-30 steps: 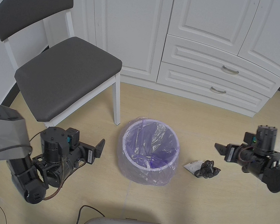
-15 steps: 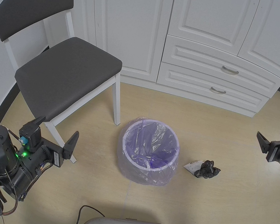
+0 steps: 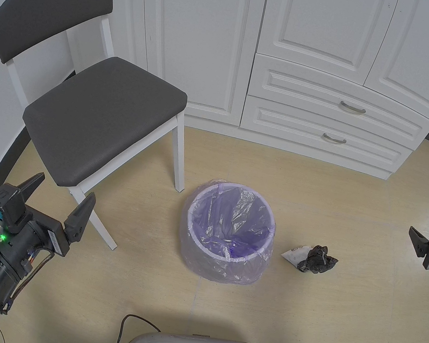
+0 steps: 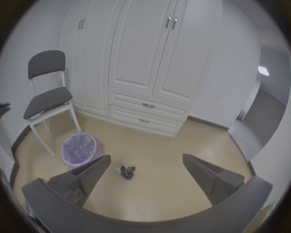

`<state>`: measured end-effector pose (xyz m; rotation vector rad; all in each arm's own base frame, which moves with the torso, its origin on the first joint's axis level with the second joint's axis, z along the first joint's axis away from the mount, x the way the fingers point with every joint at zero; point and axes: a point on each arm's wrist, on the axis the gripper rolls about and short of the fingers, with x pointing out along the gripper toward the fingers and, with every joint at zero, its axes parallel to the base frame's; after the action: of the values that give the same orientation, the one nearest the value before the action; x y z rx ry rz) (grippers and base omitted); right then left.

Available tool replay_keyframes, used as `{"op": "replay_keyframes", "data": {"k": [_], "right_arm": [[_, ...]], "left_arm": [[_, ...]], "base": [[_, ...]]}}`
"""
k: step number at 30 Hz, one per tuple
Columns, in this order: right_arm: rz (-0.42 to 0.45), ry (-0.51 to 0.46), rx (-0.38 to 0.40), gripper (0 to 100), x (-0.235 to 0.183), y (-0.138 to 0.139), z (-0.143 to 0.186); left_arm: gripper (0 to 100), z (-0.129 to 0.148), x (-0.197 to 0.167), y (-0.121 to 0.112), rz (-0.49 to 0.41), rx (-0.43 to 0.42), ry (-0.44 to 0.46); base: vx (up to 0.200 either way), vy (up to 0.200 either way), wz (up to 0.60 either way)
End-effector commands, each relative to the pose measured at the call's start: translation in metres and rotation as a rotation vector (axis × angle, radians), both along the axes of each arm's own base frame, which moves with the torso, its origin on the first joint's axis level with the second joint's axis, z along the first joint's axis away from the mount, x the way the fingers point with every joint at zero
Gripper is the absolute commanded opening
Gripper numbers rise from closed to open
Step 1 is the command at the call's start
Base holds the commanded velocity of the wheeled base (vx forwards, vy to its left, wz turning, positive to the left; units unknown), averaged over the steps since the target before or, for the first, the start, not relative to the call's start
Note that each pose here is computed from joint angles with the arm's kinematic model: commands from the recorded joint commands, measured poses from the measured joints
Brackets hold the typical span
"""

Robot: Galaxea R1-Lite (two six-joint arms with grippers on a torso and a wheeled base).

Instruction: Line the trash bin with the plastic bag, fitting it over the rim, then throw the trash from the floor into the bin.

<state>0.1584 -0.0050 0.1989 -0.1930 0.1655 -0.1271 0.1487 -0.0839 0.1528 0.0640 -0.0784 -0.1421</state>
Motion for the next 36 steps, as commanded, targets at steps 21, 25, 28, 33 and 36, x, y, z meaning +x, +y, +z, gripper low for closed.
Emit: {"op": "replay_keyframes", "data": {"k": [21, 25, 28, 33, 36], "right_arm": [[-0.033, 0.556, 0.402, 100, 0.164, 0.025, -0.126], [-0.081, 0.550, 0.376, 100, 0.181, 0.025, -0.161], [-0.087, 0.530, 0.373, 100, 0.193, 0.028, -0.186], [-0.057, 0.476, 0.406, 100, 0.201, 0.046, -0.202], [-0.074, 0.465, 0.395, 100, 0.201, 0.056, -0.203]], "left_arm": [[100, 0.062, -0.039, 0.032, -0.034, -0.106, 0.213], [100, 0.060, -0.039, 0.032, -0.033, -0.101, 0.222], [100, 0.060, -0.039, 0.031, -0.034, -0.098, 0.226], [100, 0.060, -0.038, 0.031, -0.055, -0.100, 0.231], [100, 0.059, -0.036, 0.033, -0.051, -0.100, 0.236]], "base": [[0.000, 0.000, 0.00], [0.000, 0.000, 0.00], [0.000, 0.000, 0.00], [0.000, 0.000, 0.00], [0.000, 0.000, 0.00]]}}
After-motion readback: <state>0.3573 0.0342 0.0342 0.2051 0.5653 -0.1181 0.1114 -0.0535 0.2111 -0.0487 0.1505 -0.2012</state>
